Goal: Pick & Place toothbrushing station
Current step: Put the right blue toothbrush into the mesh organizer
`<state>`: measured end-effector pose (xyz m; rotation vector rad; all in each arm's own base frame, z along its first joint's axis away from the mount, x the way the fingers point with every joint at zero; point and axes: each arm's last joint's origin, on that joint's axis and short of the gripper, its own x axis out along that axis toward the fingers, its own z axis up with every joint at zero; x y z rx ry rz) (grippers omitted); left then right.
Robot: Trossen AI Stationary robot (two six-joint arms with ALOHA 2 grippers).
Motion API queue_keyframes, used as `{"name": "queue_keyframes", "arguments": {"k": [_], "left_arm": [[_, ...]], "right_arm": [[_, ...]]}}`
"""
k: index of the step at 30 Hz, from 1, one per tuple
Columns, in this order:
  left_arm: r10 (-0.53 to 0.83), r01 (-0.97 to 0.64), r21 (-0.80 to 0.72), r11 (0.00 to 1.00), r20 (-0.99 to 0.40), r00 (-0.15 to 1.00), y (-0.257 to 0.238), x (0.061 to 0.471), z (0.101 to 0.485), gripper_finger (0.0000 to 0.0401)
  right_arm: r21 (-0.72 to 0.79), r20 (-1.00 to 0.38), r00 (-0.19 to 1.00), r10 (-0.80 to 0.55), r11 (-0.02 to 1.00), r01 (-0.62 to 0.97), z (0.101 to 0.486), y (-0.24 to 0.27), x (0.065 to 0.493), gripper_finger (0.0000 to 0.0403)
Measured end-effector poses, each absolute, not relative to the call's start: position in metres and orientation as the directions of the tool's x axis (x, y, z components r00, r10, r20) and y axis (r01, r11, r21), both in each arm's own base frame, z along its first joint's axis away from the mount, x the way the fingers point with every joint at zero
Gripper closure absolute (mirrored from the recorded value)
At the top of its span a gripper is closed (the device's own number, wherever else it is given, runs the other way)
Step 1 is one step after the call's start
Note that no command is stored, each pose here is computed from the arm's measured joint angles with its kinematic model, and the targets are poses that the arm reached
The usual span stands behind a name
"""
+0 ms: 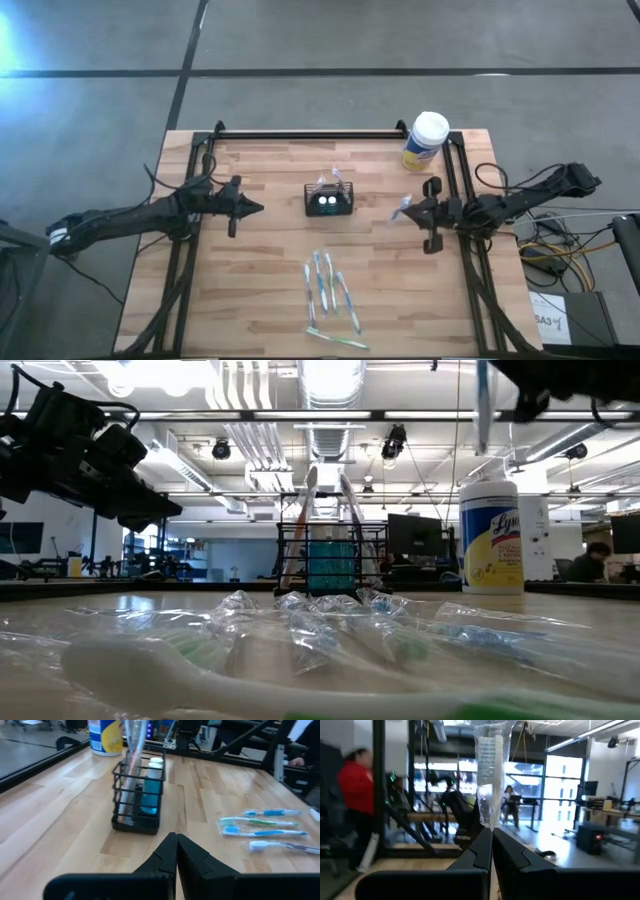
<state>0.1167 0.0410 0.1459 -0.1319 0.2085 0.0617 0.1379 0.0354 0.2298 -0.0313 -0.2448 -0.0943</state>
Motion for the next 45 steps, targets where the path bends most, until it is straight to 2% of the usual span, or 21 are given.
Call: {"name": "queue_keyframes", "arguments": {"k": [4, 8, 14, 17, 21, 29, 45], "left_arm": [[0.053, -0.080, -0.125, 0.989, -0.205, 0.977, 0.041, 0.117, 0.147, 0.0391], [0.054, -0.081, -0.127, 0.989, -0.205, 0.977, 0.041, 0.117, 0.147, 0.0391], [0.053, -0.081, -0.128, 0.988, -0.208, 0.977, 0.041, 0.117, 0.146, 0.0391], [0.053, -0.082, -0.130, 0.988, -0.212, 0.976, 0.041, 0.117, 0.146, 0.0391], [0.053, -0.083, -0.132, 0.988, -0.216, 0.975, 0.041, 0.117, 0.145, 0.0391], [0.052, -0.083, -0.132, 0.988, -0.224, 0.973, 0.041, 0.116, 0.145, 0.0391], [0.052, -0.084, -0.134, 0.987, -0.226, 0.973, 0.041, 0.116, 0.144, 0.0391]], "right_arm": [[-0.105, 0.185, 0.976, -0.117, 0.985, 0.138, 0.263, 0.037, 0.159, 0.0394], [-0.142, 0.201, 0.968, -0.152, 0.973, 0.182, 0.290, 0.035, 0.182, 0.0394], [-0.171, 0.189, 0.978, -0.089, 0.978, 0.122, 0.304, 0.019, 0.214, 0.0394], [-0.161, 0.147, 0.984, -0.100, 0.979, 0.123, 0.294, 0.006, 0.229, 0.0394], [-0.133, 0.162, 0.984, -0.073, 0.987, 0.095, 0.278, -0.011, 0.241, 0.0394], [-0.123, 0.167, 0.977, -0.131, 0.981, 0.152, 0.241, -0.028, 0.250, 0.0394], [-0.095, 0.060, 0.957, -0.285, 0.952, 0.290, 0.180, -0.047, 0.268, 0.0394]]}}
